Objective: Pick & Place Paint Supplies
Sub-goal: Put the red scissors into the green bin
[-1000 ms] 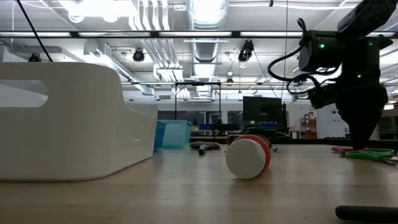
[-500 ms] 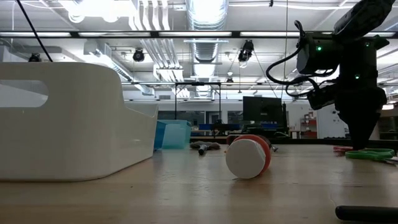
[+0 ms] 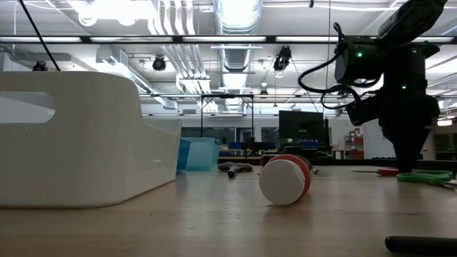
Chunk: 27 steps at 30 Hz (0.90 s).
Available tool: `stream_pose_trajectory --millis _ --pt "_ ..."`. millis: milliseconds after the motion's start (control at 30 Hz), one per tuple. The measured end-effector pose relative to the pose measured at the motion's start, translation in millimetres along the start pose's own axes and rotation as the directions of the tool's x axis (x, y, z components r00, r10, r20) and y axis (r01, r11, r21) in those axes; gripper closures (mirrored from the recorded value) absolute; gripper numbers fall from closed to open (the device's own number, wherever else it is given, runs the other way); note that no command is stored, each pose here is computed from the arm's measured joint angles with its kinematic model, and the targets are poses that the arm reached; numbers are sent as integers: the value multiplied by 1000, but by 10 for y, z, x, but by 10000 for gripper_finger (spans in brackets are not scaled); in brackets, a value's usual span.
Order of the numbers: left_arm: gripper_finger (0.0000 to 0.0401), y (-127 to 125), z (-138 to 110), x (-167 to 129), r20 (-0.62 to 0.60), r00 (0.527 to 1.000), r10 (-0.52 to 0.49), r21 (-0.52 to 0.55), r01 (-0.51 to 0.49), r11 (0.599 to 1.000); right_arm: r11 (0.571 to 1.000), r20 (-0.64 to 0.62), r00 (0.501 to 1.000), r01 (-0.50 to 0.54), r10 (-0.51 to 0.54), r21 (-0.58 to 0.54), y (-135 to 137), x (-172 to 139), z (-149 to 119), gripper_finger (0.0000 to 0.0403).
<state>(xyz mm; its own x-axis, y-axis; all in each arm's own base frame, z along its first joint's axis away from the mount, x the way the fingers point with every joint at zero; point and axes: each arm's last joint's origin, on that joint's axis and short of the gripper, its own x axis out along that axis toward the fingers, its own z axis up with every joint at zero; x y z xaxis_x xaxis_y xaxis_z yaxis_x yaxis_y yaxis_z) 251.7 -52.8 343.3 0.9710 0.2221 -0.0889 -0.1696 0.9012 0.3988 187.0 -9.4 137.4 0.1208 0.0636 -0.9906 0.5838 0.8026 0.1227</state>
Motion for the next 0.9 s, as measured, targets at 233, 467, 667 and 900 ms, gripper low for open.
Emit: stream_pose_trajectory --millis 233,467,667,900 --pt "301 -3 -7 0 -7 1000 -3 5 3 1000 996 59 995 -81 83 -29 97 -65 102 392" --pt "301 0 -5 -4 -5 1000 -2 28 2 1000 991 124 984 -120 127 -65 219 -235 236 392" --pt "301 1 -5 -3 -6 1000 -2 31 2 1000 972 250 946 -172 209 -159 410 -522 462 392" --pt "301 0 -9 -3 -10 1000 -3 36 4 999 951 400 882 -142 248 -276 582 -782 838 392"
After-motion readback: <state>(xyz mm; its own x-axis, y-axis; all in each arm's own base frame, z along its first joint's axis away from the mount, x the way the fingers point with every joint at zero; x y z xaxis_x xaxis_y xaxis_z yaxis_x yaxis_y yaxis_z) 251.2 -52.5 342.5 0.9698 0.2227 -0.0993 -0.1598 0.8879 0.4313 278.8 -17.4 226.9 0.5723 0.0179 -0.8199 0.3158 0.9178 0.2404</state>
